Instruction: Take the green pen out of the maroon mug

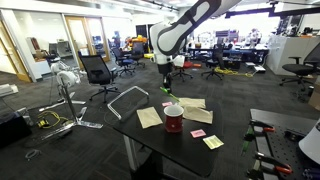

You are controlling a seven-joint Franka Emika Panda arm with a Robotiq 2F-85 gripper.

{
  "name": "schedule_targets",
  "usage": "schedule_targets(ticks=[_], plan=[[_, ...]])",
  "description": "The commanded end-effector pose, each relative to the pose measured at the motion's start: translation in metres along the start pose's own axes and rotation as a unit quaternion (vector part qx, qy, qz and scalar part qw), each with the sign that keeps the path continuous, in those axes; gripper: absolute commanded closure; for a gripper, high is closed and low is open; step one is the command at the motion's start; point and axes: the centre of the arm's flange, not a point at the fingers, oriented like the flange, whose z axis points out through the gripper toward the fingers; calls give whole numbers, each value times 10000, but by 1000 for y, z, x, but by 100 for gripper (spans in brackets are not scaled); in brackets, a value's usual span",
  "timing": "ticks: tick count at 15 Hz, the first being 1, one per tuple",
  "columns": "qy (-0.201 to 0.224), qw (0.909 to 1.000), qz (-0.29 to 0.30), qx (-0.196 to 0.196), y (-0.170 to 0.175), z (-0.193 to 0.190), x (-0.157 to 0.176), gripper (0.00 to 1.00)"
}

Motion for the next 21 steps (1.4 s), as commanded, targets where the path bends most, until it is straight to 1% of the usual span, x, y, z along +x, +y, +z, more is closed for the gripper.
schedule_targets(ticks=[1, 11, 17, 21], plan=[[-261, 9995, -97, 122, 3, 6, 14, 98], [-760, 9967, -124, 269, -6, 44, 25, 98], [-867, 9958, -25, 290, -7, 68, 29, 98], [-844, 9960, 76, 287, -4, 73, 35, 98]])
